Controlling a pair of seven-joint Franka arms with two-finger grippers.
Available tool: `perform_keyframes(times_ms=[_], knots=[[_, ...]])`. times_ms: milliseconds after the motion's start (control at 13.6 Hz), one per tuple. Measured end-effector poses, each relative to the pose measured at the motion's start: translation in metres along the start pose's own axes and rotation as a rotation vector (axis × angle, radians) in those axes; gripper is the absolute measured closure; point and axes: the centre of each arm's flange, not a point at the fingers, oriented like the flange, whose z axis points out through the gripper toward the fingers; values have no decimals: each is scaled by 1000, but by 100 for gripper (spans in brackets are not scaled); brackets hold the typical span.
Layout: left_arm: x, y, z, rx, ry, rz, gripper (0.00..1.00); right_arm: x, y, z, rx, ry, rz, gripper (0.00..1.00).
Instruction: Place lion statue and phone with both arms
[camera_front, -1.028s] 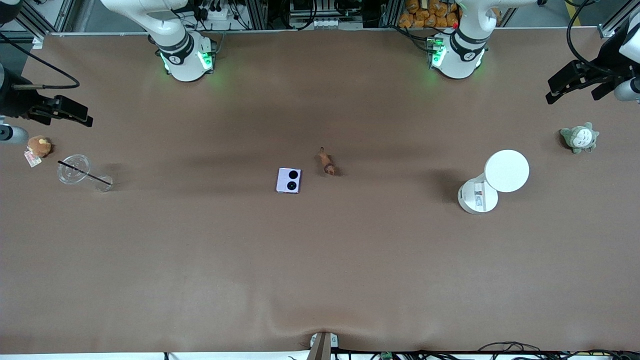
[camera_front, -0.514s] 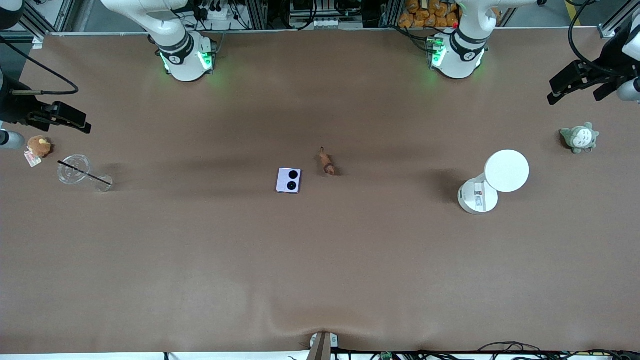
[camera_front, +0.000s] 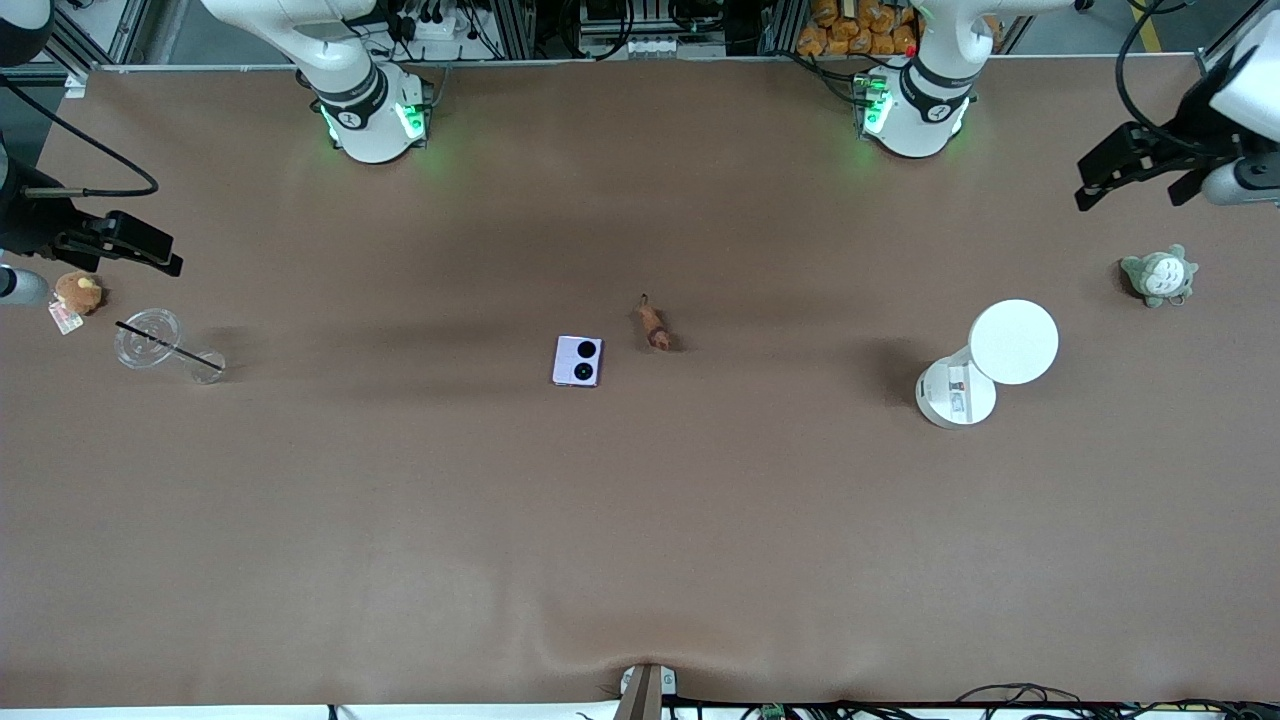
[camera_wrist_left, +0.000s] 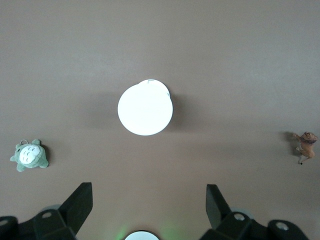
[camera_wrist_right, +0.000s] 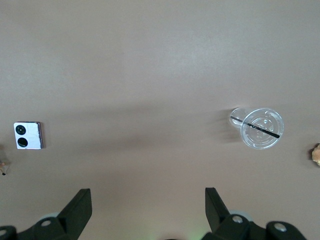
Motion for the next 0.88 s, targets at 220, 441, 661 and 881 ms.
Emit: perform_keyframes(times_ms=[220,441,661,881], knots=[[10,59,28,-3,-29,78,0,0,-1,0,0,0,-1,0],[24,136,76,-18,-34,24,0,1,-1,2,0,-3,-2,0],[25,220,135,-47,-58,-108,0,3,-2,6,0,-11,-2,0],[13,301,204,-37,-50,-254,0,4,-2,7,0,-13,-2,0]])
